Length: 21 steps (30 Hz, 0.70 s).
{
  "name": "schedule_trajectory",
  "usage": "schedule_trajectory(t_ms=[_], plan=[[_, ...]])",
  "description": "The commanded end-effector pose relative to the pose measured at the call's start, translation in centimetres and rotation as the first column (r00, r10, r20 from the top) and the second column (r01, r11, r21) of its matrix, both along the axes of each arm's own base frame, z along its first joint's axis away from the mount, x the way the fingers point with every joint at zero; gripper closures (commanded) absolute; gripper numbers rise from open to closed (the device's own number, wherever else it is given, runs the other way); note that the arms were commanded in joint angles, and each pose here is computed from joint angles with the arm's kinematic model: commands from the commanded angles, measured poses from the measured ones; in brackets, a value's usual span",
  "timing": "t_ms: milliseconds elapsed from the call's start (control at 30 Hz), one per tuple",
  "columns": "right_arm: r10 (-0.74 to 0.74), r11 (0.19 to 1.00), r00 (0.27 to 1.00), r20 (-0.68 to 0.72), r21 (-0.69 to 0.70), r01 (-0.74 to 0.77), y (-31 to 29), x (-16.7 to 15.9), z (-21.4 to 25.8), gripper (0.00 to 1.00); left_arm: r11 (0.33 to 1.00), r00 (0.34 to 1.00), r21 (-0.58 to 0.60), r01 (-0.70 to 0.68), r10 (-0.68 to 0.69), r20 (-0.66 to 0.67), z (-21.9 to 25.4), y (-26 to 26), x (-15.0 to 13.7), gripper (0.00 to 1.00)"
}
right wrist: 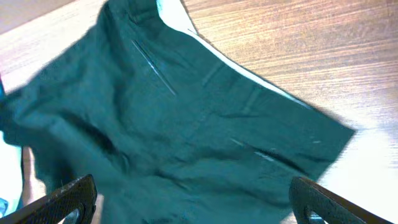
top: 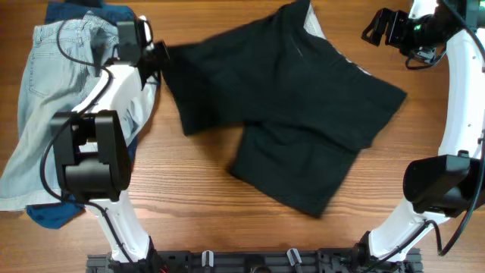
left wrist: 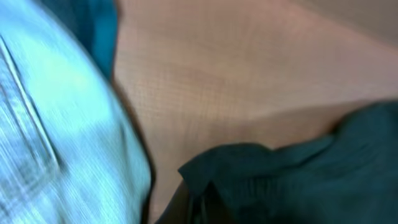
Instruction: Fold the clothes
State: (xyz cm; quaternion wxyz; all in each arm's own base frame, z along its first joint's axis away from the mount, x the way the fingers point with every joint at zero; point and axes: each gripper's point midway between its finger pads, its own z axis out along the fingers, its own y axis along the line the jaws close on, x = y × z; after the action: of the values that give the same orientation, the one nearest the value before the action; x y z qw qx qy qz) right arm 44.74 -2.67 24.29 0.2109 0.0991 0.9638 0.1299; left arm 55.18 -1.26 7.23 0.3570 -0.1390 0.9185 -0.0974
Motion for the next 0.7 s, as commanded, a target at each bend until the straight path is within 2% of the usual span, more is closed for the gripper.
schedule_trajectory(t_ms=[0, 100, 167, 200, 267, 300, 400, 533, 600, 667], plan=[[0.028, 1.0, 1.0, -0.004, 0.001, -0.028, 0.5, -0.1, 0.0, 0.0, 0.999, 0.986, 0.012, -0.046, 0.043, 0.163, 4.9, 1.0, 3.5, 0.96], [0.033, 0.999, 0.999, -0.01, 0.002, -0.033, 0.7, -0.2, -0.1, 0.0, 0.998, 0.966, 0.019, -0.065, 0.058, 0.251, 6.8, 1.4, 5.2, 0.96], [0.034, 0.999, 0.999, -0.016, 0.005, -0.034, 0.8, -0.4, -0.1, 0.01, 0.995, 0.96, 0.025, -0.093, 0.083, 0.269, 7.3, 1.9, 5.7, 0.9], [0.034, 0.999, 0.999, -0.018, 0.008, -0.034, 0.9, -0.4, -0.1, 0.0, 0.995, 0.961, 0.016, -0.101, 0.094, 0.261, 7.4, 2.1, 5.7, 0.71], [0.034, 0.999, 0.999, -0.019, 0.009, -0.033, 0.9, -0.4, -0.2, 0.0, 0.997, 0.975, 0.007, -0.083, 0.08, 0.21, 7.3, 1.7, 5.2, 0.11], [0.034, 0.999, 0.999, -0.018, 0.008, -0.033, 0.8, -0.4, -0.1, 0.0, 0.998, 0.982, 0.0, -0.069, 0.068, 0.175, 7.4, 1.5, 4.9, 0.0], [0.034, 0.999, 0.999, -0.017, 0.008, -0.034, 0.8, -0.4, -0.1, 0.0, 0.999, 0.997, -0.041, -0.026, 0.029, 0.072, 8.2, 0.3, 3.0, 0.0], [0.038, 0.999, 0.999, -0.009, 0.018, -0.038, 1.0, -0.3, 0.0, 0.0, 0.981, 0.979, -0.194, 0.007, -0.046, -0.199, 10.0, -2.7, -4.9, 0.0], [0.042, 0.999, 0.999, 0.005, 0.025, -0.042, 1.1, 0.0, 0.1, 0.0, 0.985, 0.944, -0.171, -0.005, -0.052, -0.325, 10.4, -3.1, -9.2, 0.0], [0.041, 0.999, 0.999, 0.013, 0.023, -0.042, 1.1, 0.2, 0.2, 0.0, 0.989, 0.922, -0.144, -0.018, -0.039, -0.385, 10.9, -3.2, -11.7, 0.0]])
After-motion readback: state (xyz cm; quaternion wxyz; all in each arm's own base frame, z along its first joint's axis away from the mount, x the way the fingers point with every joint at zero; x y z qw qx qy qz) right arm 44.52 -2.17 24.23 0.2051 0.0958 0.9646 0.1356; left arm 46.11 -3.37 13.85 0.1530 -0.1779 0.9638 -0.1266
